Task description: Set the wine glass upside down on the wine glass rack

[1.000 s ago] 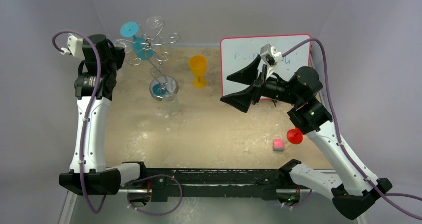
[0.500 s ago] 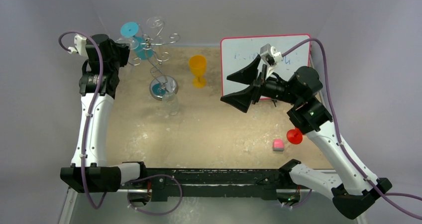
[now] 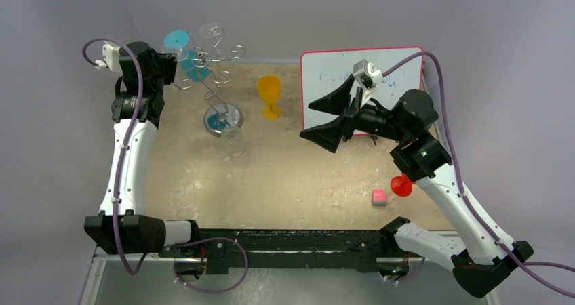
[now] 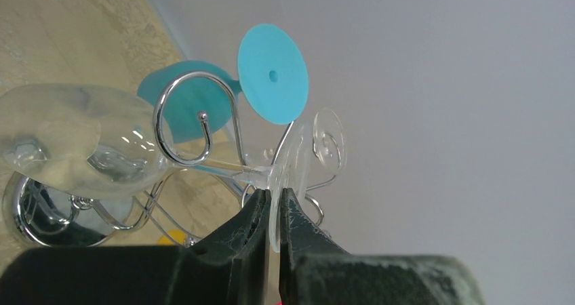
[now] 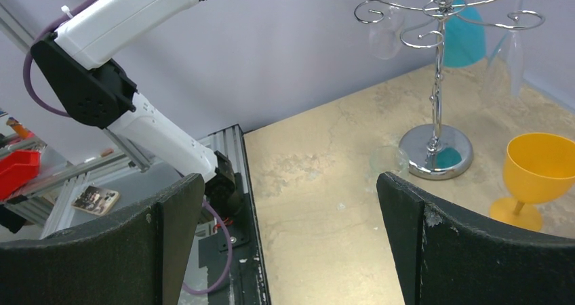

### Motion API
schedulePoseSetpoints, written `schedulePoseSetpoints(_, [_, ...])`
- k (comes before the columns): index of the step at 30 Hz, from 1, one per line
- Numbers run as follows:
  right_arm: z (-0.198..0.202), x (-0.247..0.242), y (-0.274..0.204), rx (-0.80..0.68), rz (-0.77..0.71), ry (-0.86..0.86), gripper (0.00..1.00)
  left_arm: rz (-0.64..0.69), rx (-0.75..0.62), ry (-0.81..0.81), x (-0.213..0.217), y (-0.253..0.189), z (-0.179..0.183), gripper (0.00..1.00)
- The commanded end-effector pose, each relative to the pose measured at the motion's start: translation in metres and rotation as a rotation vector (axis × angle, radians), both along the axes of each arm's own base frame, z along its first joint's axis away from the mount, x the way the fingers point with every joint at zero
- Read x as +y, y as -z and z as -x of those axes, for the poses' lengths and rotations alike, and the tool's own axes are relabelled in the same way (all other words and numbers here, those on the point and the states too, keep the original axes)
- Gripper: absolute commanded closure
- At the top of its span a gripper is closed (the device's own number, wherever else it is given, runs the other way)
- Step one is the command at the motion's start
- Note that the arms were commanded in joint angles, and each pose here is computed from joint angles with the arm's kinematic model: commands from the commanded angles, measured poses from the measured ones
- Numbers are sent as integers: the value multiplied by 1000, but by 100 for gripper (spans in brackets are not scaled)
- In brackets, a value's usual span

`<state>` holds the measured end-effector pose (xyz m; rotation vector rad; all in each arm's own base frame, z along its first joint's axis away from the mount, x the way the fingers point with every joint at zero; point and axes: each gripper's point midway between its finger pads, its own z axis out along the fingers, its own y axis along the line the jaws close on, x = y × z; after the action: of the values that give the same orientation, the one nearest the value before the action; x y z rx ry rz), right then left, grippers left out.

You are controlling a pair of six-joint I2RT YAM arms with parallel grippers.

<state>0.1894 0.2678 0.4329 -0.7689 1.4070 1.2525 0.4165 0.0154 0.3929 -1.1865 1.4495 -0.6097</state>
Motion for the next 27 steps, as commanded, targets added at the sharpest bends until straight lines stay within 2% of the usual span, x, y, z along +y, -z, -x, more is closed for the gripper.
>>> schedulePoseSetpoints(1, [1, -3, -22, -65, -42, 12, 0, 5, -147, -49, 12, -39, -7, 100])
schedulePoseSetpoints(11, [2, -3, -24, -67, -44, 15, 0, -23, -144, -125, 30, -39, -10, 100])
schedulePoseSetpoints(27, [1, -3, -24, -64, -44, 18, 0, -29, -136, -155, 41, -36, -8, 100])
